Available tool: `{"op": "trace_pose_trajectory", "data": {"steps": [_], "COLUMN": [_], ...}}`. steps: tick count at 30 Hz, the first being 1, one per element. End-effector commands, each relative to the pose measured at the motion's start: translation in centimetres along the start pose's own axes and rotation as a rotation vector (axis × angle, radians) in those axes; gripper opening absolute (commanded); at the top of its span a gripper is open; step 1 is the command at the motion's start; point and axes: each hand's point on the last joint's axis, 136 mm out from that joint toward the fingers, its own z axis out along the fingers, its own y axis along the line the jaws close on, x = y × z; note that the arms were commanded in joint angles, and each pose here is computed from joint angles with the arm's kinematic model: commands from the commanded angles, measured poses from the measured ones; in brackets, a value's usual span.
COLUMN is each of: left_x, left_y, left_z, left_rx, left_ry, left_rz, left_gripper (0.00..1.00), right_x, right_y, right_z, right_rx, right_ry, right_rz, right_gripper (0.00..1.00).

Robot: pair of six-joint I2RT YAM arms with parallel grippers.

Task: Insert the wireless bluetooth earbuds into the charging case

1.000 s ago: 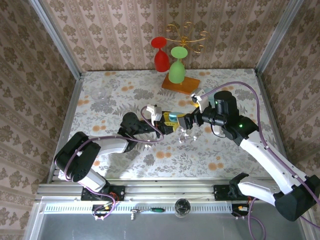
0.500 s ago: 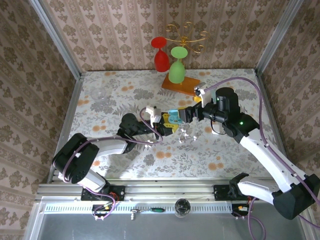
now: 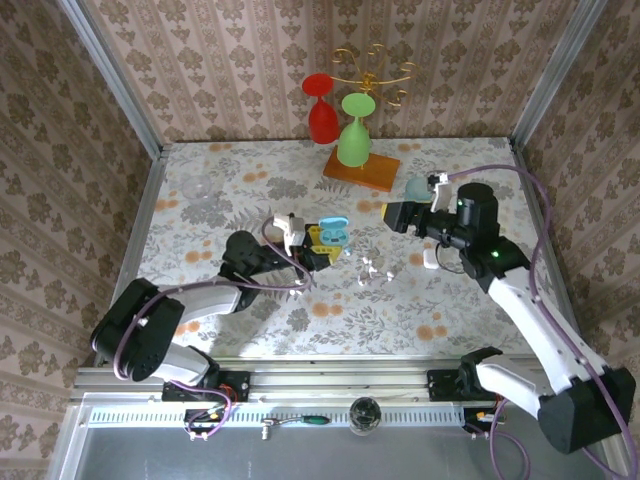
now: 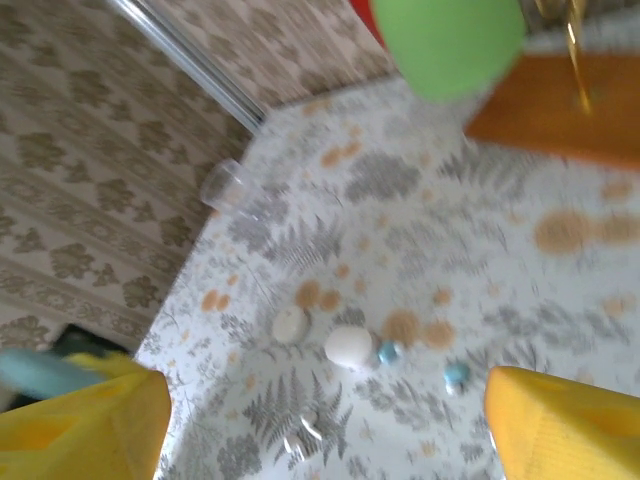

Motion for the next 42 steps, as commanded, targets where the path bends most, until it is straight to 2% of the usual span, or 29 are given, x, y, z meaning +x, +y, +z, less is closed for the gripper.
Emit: {"op": "trace_pose_trajectory", "data": {"steps": [1, 8, 13, 17, 28, 42], "left_x": [-1.1, -1.3, -1.2, -1.1, -1.0, -0.7], "left_y": [-0.7, -0.1, 0.3, 0.7, 1.1, 1.4], "left_z": [-1.0, -2.6, -3.9, -4.9, -6.0, -6.4], "left_rx": [0.013, -0.034, -0.076, -0.116, -0.150, -0.178], "left_ry": [-0.029, -0.034, -0.030, -0.023, -0.010, -0.010], "left_rz": [0.059, 0.067, 0.073, 0.080, 0.089, 0.082], "left_gripper": [0.34, 0.34, 0.34, 0.34, 0.34, 0.34], "right_x": [2.2, 7.6, 10.1, 11.6, 14.0, 14.3], "right_y": [-2.3, -5.7, -6.7, -7.7, -9.2, -8.5], "right_z": [3.1, 9.6, 13.2, 15.4, 18.3, 20.2], "right_rx": [0.033, 0.174, 0.245, 0.280, 0.315, 0.274], "right_ry": [0.081, 0.295, 0.369, 0.411, 0.489, 0.562], "right_rz": [0.179, 0.190, 0.193, 0.244, 0.283, 0.253], "right_gripper": [0.79, 0.74, 0.62, 0.58, 0.52, 0.48]}}
